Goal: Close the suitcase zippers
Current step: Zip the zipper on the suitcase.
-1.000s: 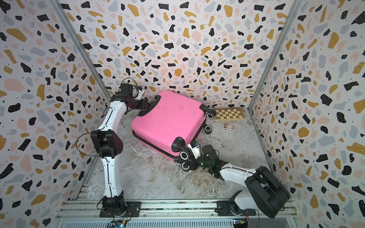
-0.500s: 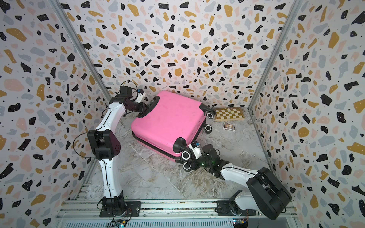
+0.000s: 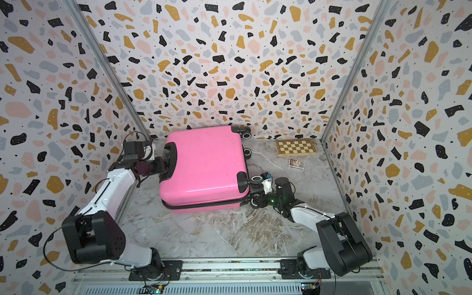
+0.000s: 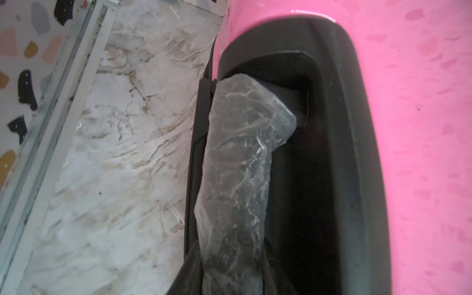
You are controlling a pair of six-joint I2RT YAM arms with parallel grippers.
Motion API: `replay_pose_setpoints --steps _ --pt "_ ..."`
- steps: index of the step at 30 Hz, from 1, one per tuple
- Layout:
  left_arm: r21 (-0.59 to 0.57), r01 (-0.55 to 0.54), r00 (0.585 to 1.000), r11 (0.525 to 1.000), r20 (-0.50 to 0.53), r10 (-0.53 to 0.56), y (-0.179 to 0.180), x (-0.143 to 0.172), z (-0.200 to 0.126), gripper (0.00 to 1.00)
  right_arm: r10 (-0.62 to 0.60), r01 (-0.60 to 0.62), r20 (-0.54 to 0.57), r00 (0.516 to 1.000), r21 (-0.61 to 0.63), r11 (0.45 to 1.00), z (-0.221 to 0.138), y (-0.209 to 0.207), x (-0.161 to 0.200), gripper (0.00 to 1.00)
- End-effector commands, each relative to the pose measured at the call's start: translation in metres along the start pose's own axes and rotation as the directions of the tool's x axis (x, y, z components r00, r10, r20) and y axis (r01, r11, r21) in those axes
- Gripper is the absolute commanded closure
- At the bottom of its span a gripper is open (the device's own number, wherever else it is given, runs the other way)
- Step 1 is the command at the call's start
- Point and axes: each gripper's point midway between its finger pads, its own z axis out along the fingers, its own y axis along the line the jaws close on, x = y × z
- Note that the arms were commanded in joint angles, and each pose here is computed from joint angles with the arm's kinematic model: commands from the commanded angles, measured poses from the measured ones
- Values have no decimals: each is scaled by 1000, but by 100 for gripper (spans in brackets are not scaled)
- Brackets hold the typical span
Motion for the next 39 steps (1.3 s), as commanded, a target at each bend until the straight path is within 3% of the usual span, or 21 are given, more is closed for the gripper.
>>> replay_pose_setpoints --steps 1,2,3,6,9,11,14,17,19,20,24,26,28,33,39 --pt "-36 44 997 998 -58 -46 2 33 -17 34 -84 86 61 995 -43 995 0 1 -37 100" --pt "-55 10 999 998 -30 -12 4 31 -28 23 -83 85 54 995 -49 995 1 -2 -39 100" --pt "-63 -21 1000 998 -2 20 3 27 -38 18 -80 82 50 996 -52 995 1 -4 -40 100" --pt "-30 -172 978 985 116 174 -18 13 -73 14 -78 81 47 996 -82 993 1 -3 -43 100" --pt "13 -414 887 910 231 400 -64 11 -100 13 -71 75 40 997 -100 992 2 -1 -42 100" --pt "85 -597 772 798 330 543 -109 23 -113 13 -57 60 36 998 -110 992 1 -1 -40 100" --pt "140 -793 579 593 474 663 -164 52 -126 13 -38 41 23 999 -139 989 2 2 -37 100" --pt "63 -908 374 415 569 732 -204 77 -124 12 -16 17 6 1000 -173 985 2 6 -32 100" --pt "51 -955 267 293 580 770 -225 99 -116 10 -3 3 -4 1000 -190 982 2 8 -31 100" --pt "47 -966 230 254 602 765 -238 104 -115 10 1 -3 -9 1000 -194 981 2 9 -30 100" --pt "98 -987 159 125 576 802 -270 132 -89 10 16 -21 -28 999 -199 980 1 10 -25 100" --pt "70 -992 126 105 554 823 -282 134 -73 9 17 -23 -32 999 -202 979 0 11 -23 100" --pt "45 -992 125 119 529 839 -290 129 -57 11 20 -28 -38 999 -208 978 -2 13 -20 100" --pt "-16 -980 170 197 445 880 -300 106 -25 20 36 -50 -64 997 -236 971 -8 21 -7 100" --pt "-109 -955 206 277 429 880 -306 81 -13 21 75 -95 -81 994 -272 958 -17 36 7 100"
